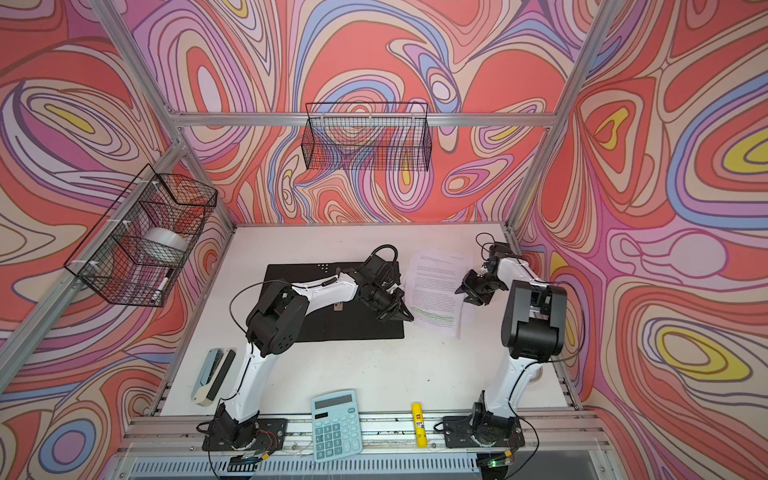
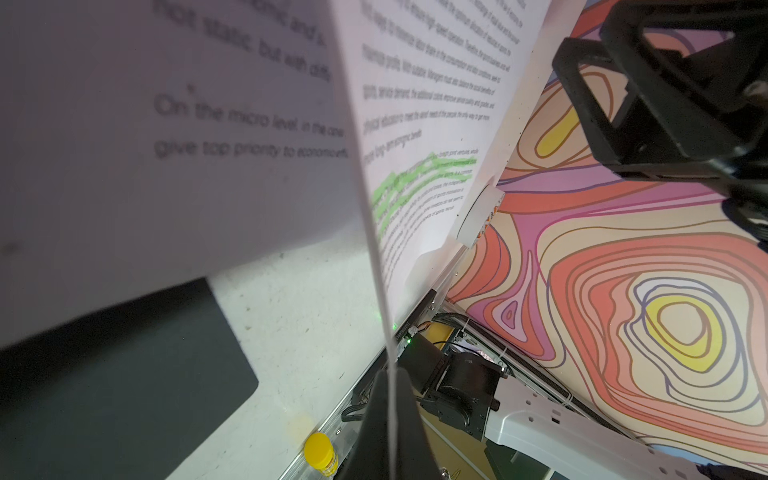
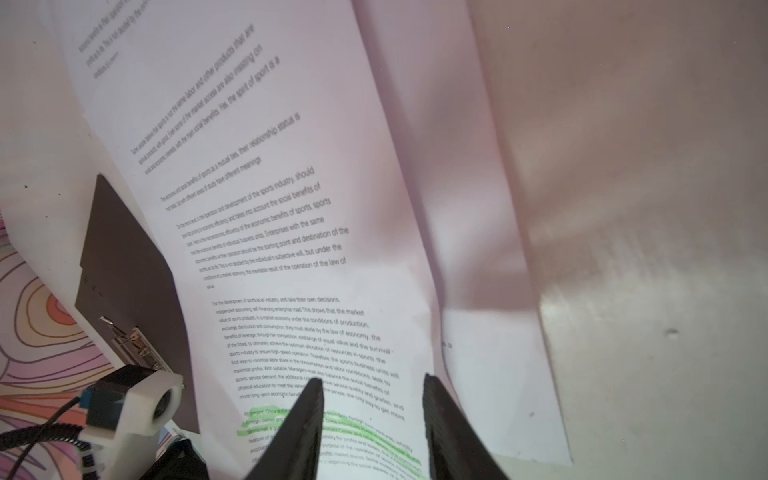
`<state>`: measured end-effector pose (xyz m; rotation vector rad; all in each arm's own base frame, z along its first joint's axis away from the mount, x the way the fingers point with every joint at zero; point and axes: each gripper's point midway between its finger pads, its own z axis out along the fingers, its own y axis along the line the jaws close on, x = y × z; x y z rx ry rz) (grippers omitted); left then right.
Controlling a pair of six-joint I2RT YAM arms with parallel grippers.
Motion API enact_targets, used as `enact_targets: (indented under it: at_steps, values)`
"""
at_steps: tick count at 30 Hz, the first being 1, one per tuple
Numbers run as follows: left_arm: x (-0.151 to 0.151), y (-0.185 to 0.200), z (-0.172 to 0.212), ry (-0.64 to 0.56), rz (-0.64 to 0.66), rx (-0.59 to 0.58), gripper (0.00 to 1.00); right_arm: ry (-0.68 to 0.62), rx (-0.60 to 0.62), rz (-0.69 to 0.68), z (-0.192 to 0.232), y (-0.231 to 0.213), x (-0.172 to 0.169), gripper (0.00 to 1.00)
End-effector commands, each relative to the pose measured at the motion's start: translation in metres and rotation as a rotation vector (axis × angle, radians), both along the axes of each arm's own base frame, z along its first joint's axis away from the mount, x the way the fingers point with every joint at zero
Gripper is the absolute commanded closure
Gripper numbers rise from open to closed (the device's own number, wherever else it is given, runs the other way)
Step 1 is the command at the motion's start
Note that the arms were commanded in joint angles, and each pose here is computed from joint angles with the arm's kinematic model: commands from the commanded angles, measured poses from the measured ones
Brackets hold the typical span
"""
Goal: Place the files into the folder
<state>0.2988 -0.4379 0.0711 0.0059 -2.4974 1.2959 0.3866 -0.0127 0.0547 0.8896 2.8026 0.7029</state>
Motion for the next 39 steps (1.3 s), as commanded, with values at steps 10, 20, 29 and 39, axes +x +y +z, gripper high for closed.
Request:
enact_targets:
  at_steps: [10, 20, 29, 39]
  values:
    - [0.01, 0.033, 0.087, -0.29, -0.017, -0.026, 1.0, -0.038, -0.132, -0.014, 0.019, -0.026, 0.014, 0.55]
    - [0.021, 0.099, 0.062, -0.259, 0.148, 0.083, 1.0, -0.089, -0.201, -0.019, 0.05, -0.035, 0.02, 0.56]
    - [0.014, 0.144, 0.016, -0.189, 0.246, 0.285, 1.0, -0.098, -0.124, 0.144, 0.042, 0.025, 0.03, 0.57]
    - [0.003, 0.177, -0.02, -0.119, 0.29, 0.425, 1.0, -0.07, -0.043, 0.293, 0.004, 0.096, 0.041, 0.57]
